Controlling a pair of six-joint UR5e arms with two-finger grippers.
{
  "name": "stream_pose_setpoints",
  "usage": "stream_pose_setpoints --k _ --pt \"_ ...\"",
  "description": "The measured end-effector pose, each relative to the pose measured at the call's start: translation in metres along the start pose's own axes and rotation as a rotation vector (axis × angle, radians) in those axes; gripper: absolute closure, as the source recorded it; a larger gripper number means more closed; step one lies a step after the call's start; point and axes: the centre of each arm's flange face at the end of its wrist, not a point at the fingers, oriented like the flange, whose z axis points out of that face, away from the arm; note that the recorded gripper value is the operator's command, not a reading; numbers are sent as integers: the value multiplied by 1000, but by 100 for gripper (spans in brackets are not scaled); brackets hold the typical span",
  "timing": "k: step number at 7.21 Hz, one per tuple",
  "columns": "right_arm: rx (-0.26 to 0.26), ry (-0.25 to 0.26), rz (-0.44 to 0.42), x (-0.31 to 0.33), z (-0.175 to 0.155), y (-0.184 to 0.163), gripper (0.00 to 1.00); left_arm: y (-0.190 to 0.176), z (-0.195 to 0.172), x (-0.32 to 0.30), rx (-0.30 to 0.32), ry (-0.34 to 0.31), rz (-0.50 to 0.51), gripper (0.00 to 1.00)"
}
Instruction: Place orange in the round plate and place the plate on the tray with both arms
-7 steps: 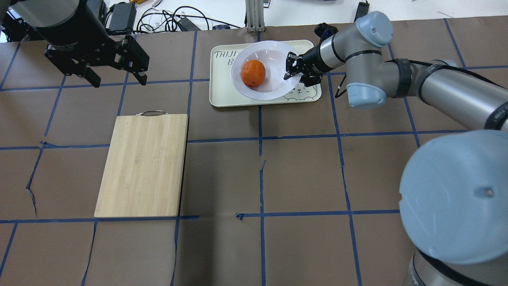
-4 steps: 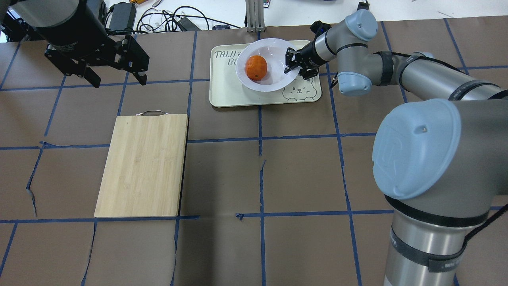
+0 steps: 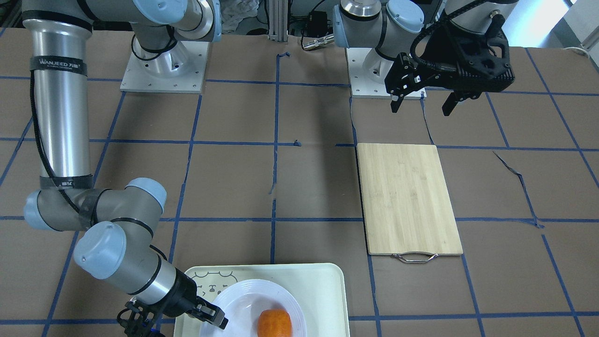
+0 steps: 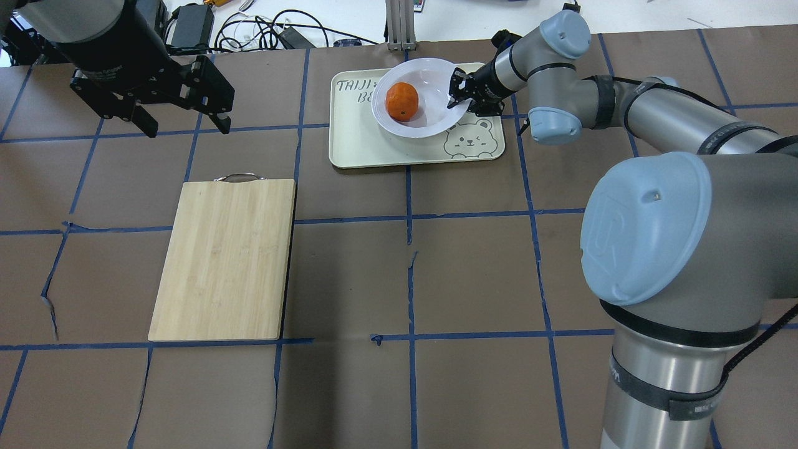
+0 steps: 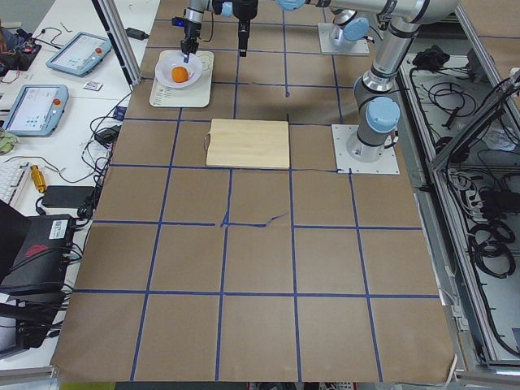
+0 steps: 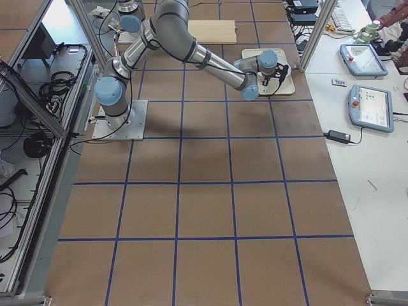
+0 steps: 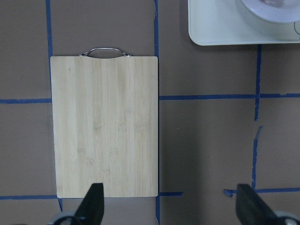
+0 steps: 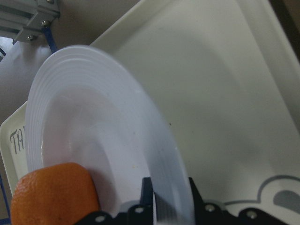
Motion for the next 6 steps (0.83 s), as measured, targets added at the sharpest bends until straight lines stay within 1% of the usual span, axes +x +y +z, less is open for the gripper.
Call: stream_pose_setpoints --k 1,2,3,4,5,6 --pt "12 77 -39 2 -15 -5 0 0 0 0 0 0 0 0" --pt "26 194 -133 13 -38 -14 0 0 0 0 0 0 0 0" --pt "14 301 -212 26 -67 -23 0 0 0 0 0 0 0 0" --pt "-3 396 -259 30 -106 -26 0 0 0 0 0 0 0 0" --pt "-18 478 -293 22 -150 -19 0 0 0 0 0 0 0 0" --pt "-47 537 -313 4 -201 2 0 0 0 0 0 0 0 0"
